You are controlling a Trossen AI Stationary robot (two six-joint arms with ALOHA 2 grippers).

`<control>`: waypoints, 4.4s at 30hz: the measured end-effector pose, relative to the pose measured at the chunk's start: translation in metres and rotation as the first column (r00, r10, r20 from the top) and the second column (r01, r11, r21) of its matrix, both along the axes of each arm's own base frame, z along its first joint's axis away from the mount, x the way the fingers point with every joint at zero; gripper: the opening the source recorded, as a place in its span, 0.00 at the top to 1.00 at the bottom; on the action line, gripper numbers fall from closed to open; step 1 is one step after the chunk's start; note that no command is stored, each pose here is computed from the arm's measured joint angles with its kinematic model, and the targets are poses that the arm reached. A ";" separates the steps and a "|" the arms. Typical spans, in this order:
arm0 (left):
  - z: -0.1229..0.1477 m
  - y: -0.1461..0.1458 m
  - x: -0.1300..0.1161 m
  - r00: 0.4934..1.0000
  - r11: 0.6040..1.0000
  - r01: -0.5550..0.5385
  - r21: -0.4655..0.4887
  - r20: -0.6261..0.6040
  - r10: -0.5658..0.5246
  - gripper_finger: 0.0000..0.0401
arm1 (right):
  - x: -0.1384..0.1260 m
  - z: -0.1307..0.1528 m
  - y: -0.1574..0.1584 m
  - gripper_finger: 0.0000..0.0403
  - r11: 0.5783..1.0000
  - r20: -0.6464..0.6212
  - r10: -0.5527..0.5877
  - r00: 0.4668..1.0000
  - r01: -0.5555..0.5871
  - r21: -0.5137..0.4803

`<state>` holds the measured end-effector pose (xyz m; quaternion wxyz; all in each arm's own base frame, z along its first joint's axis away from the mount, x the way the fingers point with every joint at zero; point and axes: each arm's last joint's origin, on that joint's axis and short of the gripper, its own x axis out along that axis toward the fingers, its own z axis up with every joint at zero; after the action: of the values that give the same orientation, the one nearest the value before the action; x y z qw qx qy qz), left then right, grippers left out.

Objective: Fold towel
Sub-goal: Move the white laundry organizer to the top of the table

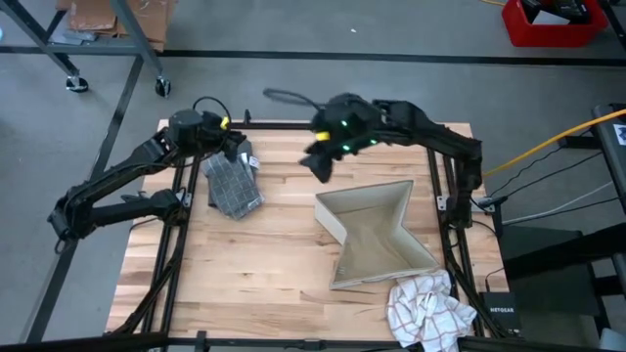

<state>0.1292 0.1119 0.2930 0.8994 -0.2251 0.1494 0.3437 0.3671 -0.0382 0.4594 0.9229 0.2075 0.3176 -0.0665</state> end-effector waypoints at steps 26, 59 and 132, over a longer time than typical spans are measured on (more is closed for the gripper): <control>-0.015 -0.010 -0.003 0.990 0.993 0.025 -0.115 -0.135 -0.041 0.72 | -0.023 -0.080 0.023 0.52 0.938 -0.630 0.194 0.752 -0.331 -0.106; -0.015 -0.010 -0.003 0.993 0.990 0.005 -0.138 -0.115 -0.021 0.72 | -0.031 -0.142 -0.040 0.90 0.882 -0.838 -0.103 0.536 -0.340 -0.326; -0.012 0.016 0.026 0.980 0.976 0.134 0.174 -0.169 -0.104 0.72 | -0.077 -0.145 -0.199 0.80 0.881 -0.768 -0.285 0.574 -0.160 -0.446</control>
<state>0.1548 0.1275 0.2809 0.9206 -0.1034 0.2016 0.3181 0.2906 -0.2369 0.3145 0.6895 -0.0647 0.6719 -0.2626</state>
